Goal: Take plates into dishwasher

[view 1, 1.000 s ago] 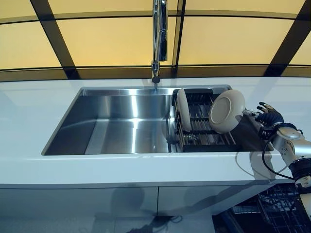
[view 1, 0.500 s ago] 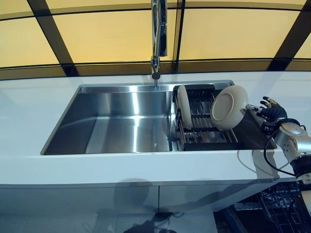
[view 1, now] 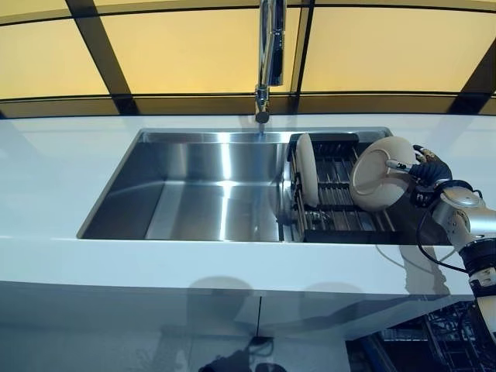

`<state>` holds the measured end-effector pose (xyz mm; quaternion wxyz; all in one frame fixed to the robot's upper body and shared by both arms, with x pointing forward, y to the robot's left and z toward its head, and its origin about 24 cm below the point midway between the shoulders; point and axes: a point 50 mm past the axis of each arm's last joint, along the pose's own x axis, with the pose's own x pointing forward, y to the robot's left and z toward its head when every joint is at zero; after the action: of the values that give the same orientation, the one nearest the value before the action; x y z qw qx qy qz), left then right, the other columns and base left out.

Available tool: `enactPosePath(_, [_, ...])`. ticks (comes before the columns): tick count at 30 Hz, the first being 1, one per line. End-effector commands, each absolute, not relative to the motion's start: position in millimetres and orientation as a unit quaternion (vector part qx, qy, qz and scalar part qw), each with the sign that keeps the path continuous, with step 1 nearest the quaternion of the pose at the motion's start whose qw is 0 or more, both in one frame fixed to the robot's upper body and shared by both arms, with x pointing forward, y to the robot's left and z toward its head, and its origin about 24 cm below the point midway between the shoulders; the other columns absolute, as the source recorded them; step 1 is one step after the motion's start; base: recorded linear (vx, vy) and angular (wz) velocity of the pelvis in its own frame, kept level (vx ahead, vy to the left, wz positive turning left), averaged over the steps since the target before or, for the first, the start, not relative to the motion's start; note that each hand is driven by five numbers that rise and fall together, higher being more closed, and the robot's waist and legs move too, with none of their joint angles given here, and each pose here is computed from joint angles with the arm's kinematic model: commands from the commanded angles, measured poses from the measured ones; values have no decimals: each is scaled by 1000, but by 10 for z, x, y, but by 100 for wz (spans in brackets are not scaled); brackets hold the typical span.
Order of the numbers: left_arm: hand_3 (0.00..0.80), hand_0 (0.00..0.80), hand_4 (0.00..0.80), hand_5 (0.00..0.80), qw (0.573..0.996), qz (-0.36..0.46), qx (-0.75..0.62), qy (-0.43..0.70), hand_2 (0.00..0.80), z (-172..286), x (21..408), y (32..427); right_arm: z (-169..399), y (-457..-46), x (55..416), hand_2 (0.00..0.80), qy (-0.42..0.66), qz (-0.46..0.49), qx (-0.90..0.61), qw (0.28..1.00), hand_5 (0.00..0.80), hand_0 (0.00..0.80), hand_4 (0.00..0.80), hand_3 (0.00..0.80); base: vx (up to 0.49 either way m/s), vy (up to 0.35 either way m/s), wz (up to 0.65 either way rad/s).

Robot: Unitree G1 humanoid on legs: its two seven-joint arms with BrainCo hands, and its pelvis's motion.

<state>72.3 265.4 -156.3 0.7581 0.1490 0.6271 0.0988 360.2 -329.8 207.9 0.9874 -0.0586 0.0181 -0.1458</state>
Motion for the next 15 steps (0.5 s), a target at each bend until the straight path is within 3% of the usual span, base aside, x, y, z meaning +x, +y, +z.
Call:
enactPosePath(1, [0,0,0,0,743,86,188,637,0,-1541,729,2751,2519,-3219,3653,0,-44,-135,-70,987,0,0,0,0,88,14,16])
enactPosePath(11, [0,0,0,0,744,85,181,638,0,-1549,710,2738,2415,-3210,3705,0,-12,-127,-65,990,0,0,0,0,18,8,4])
enactPosePath(12, [0,0,0,0,745,85,180,636,0,-1550,712,2735,2407,-3212,3713,696,-8,-126,-66,990,696,696,696,696,-46,5,2])
enactPosePath(13, [0,0,0,0,746,85,179,636,0,-1548,718,2739,2411,-3223,3714,800,-7,-131,-72,989,800,800,800,800,-55,7,3])
enactPosePath(15, [0,0,0,0,746,85,178,636,0,-1547,727,2735,2414,-3220,3719,800,-5,-128,-76,989,800,800,800,800,-51,11,6])
